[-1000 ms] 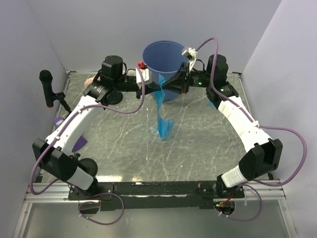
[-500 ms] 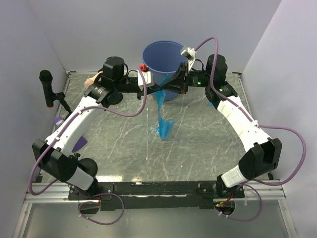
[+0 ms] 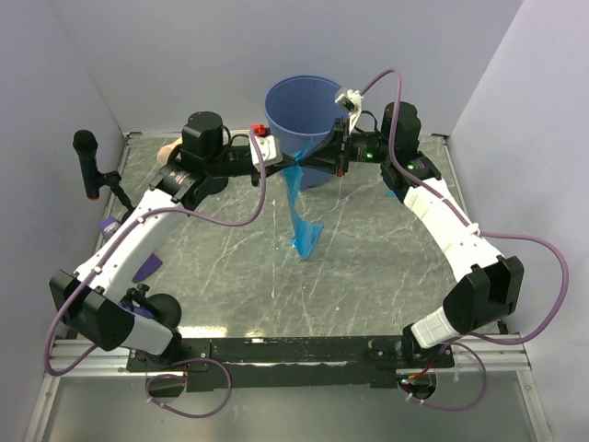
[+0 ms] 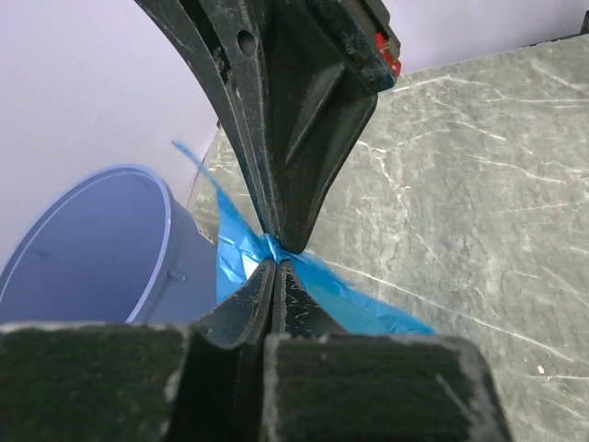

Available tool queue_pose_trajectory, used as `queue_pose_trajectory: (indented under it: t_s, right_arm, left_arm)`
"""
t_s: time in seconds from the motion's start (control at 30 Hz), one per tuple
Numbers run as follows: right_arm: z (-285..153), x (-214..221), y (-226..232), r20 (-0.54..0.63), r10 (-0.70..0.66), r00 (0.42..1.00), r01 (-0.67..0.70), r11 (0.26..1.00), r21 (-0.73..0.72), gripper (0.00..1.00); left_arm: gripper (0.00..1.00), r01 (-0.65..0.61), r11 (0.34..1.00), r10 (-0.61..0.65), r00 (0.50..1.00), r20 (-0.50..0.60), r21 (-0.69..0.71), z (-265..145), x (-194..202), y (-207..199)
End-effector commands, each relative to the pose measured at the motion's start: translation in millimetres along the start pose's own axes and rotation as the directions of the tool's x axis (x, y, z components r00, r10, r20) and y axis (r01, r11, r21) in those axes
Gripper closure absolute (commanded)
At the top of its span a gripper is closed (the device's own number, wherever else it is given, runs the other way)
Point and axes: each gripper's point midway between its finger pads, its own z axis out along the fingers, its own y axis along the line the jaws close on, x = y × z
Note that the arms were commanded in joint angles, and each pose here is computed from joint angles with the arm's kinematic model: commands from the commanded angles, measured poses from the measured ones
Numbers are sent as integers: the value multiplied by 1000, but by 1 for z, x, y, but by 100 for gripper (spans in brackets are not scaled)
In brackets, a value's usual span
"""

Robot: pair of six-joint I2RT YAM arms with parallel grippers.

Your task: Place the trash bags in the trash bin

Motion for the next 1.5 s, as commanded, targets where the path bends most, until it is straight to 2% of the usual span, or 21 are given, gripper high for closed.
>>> queue_pose_trajectory:
  t_s: [0.0,0.17,0.33,0.43,0.6,0.8,1.03,1.47]
  right_arm:
    - [-1,-12,2,34,-23,999,23,1000,-8,100]
    - [0,-13,1,35,-24,999,24,1000,-5,100]
    - [-3,-8,-14,14,-37,999,36,996,86,100]
    - [-3,-7,-6,8,-46,999,46,998,39,100]
    - [-2,-9,6,26,-16,1000,17,1000,-25,87]
    - [-2,-10,18,28,14,1000,-11,996,-93,80]
    - [-11,-10,15,30,47,998,-44,994,-98,63]
    - [-4,1,8,10,44,999,-43,998,-54,60]
  left_arm:
    - [99,-31,999,30,999,44,10,-3,-21,-1]
    - [99,-32,999,31,999,44,29,-1,-21,-3]
    - [99,-53,998,52,998,35,31,-4,-22,-4]
    - [99,-54,998,53,998,37,32,-3,-20,-5]
    - [99,-59,998,58,998,40,30,-2,-19,-4]
    - [99,-61,998,60,998,34,30,-2,-17,-3]
    - [99,-71,997,71,997,24,22,-3,-16,-3]
    - [99,-60,998,59,997,39,21,-2,-20,-1]
